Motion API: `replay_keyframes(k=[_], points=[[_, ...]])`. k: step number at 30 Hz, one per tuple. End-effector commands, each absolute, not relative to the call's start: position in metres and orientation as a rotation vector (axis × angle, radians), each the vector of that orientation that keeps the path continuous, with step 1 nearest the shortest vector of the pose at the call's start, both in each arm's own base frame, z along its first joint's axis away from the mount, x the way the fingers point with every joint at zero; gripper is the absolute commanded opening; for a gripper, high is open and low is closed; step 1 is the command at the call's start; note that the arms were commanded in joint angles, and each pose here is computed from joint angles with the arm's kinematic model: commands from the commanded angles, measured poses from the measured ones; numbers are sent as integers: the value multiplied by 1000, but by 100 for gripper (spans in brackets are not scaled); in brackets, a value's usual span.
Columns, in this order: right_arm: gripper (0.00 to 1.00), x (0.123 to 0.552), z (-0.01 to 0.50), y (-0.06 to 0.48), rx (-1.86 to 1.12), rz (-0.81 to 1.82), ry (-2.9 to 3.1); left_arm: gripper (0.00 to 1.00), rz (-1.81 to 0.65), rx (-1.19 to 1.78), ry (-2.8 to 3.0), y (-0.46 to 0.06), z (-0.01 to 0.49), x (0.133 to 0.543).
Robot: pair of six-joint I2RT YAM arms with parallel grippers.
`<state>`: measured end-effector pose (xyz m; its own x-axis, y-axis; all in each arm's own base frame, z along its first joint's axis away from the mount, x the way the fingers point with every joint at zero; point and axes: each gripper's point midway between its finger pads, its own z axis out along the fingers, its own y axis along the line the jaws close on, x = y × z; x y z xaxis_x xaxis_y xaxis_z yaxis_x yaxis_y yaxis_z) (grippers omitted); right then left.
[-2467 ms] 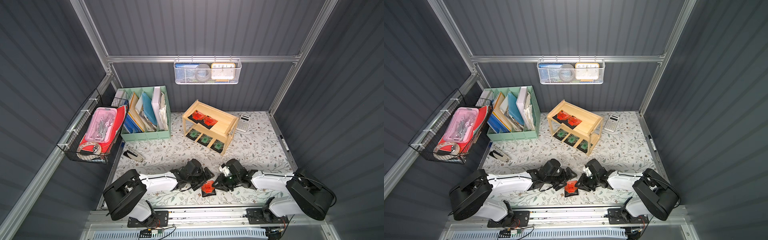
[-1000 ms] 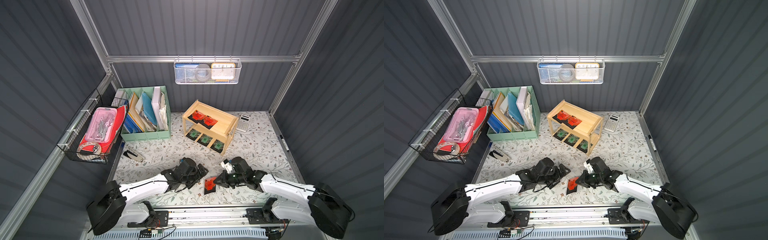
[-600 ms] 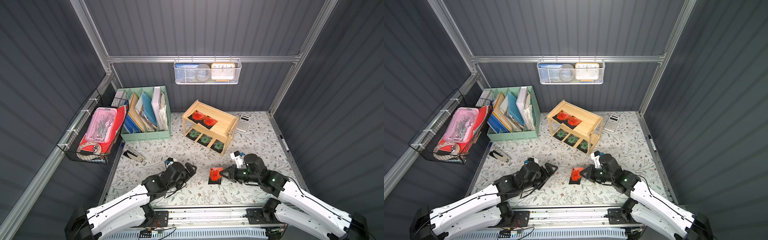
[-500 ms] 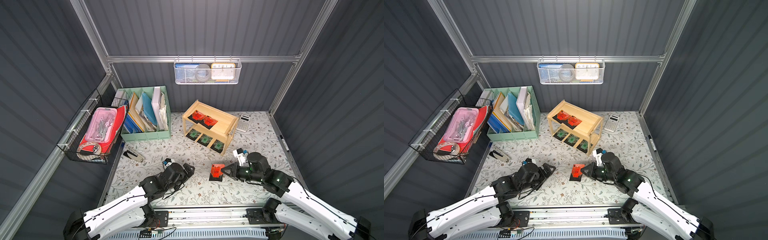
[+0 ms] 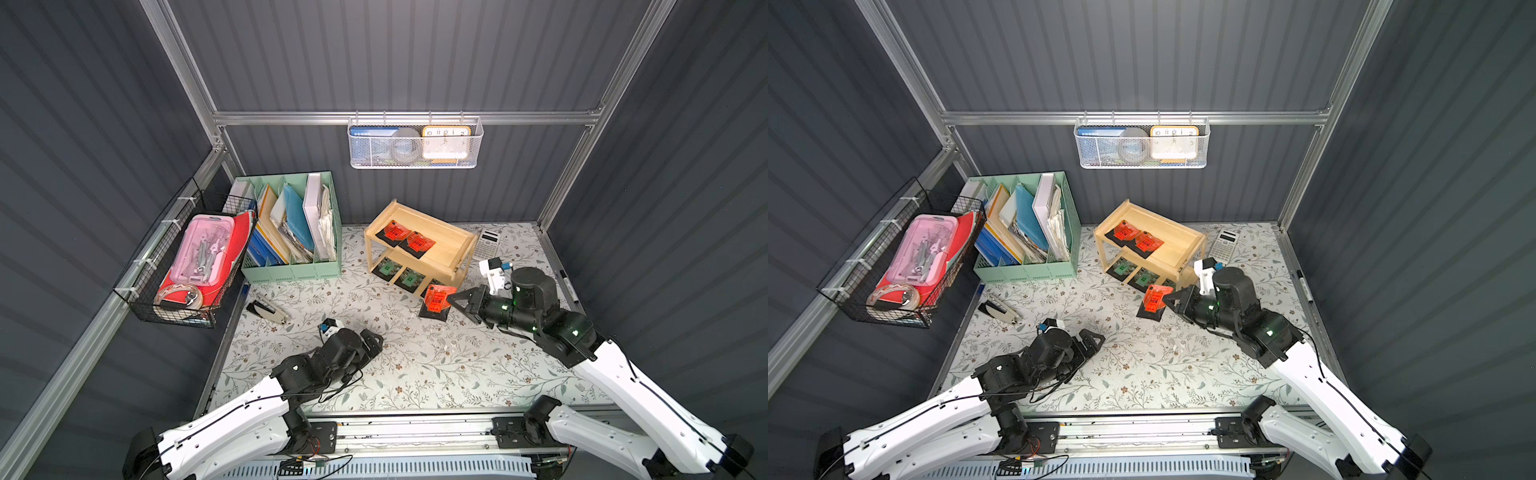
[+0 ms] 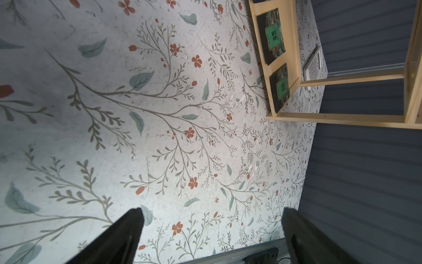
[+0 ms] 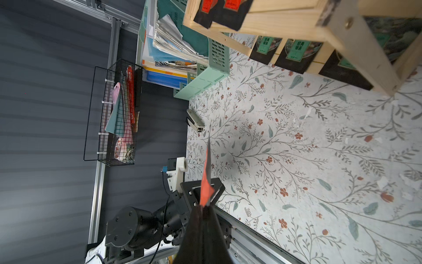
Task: Place the tea bags on the shelf by color
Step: Place the tea bag on the shelf.
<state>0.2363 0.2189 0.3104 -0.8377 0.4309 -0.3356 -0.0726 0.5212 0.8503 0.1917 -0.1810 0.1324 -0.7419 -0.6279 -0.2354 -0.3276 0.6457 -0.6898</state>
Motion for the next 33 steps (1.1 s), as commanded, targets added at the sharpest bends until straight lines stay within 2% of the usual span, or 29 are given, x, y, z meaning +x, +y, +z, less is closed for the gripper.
replay_keyframes(k=[1,15,33], points=[[0,241,321,214,255,1265,2259,100,-850,-693,2392,-179,145,196],[0,300,347,184,409,1231,2173,100,-794,-549,2387,-190,167,209],[0,361,335,169,559,1165,2173,100,-737,-530,2301,-182,186,222]])
